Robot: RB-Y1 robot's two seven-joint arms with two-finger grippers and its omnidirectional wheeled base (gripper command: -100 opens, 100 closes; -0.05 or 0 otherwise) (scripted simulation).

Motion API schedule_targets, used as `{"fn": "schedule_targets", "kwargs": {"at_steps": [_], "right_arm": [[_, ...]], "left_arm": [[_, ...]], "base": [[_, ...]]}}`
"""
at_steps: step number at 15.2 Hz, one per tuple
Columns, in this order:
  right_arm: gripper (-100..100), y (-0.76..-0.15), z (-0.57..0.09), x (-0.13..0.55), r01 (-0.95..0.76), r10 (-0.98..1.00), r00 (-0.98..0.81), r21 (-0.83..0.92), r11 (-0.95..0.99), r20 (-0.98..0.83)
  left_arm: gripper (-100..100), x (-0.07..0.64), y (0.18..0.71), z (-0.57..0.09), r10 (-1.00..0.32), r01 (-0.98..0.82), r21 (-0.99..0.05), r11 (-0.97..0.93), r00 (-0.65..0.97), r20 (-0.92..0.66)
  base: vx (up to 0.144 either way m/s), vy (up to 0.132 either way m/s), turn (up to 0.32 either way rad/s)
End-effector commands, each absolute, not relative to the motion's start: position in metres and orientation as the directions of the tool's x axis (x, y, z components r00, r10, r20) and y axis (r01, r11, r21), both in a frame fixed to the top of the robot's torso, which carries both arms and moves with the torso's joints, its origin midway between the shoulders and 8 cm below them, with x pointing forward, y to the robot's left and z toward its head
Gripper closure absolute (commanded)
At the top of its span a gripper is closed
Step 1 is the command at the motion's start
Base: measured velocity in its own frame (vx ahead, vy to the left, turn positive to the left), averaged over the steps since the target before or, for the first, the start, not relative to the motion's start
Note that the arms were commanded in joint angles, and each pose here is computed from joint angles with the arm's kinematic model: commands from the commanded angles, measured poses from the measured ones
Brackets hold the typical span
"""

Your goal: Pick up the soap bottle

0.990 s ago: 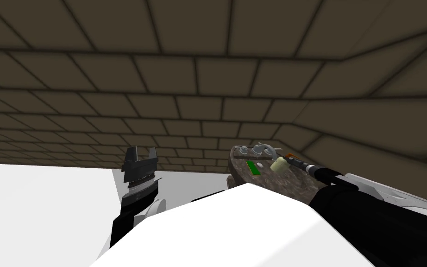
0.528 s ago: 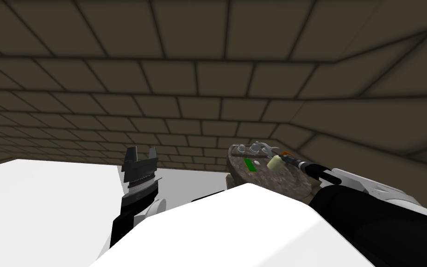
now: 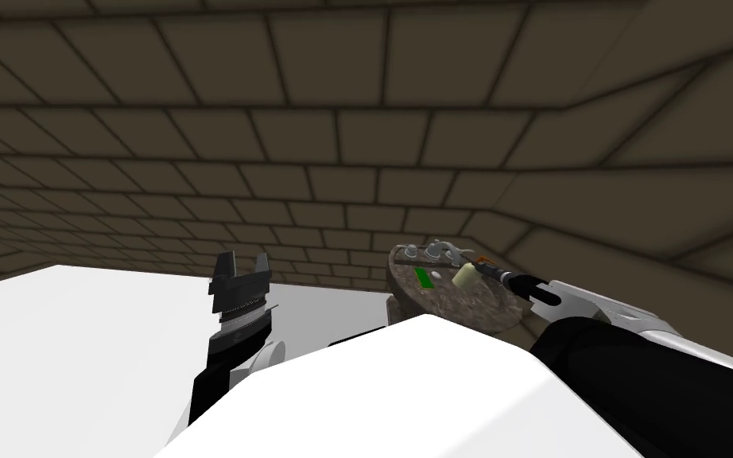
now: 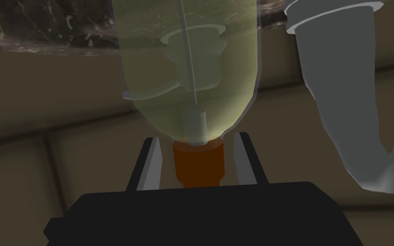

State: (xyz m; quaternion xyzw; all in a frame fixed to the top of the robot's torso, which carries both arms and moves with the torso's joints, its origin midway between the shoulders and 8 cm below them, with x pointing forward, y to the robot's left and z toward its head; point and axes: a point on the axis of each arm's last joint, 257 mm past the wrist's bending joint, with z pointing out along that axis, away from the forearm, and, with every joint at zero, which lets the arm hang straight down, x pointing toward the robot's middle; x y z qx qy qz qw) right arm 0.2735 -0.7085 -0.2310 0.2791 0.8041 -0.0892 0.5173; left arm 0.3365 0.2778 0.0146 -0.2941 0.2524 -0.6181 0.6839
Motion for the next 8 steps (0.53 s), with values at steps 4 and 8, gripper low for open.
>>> {"fn": "schedule_targets", "kwargs": {"at_steps": [4, 8], "right_arm": [[100, -0.691, -0.224, 0.294, 0.546, 0.357, -0.299, 0.148, 0.824, -0.885], [100, -0.693, -0.225, 0.292, 0.576, 0.358, -0.301, 0.131, 0.807, -0.884]], "left_arm": [[0, 0.336, 0.278, 0.015, -0.994, 0.697, -0.714, 0.063, 0.109, 0.018], [0, 0.336, 0.278, 0.015, -0.994, 0.697, -0.714, 0.063, 0.108, 0.018]], "base": [[-0.077, -0.032, 0.032], [-0.085, -0.025, 0.043]]}}
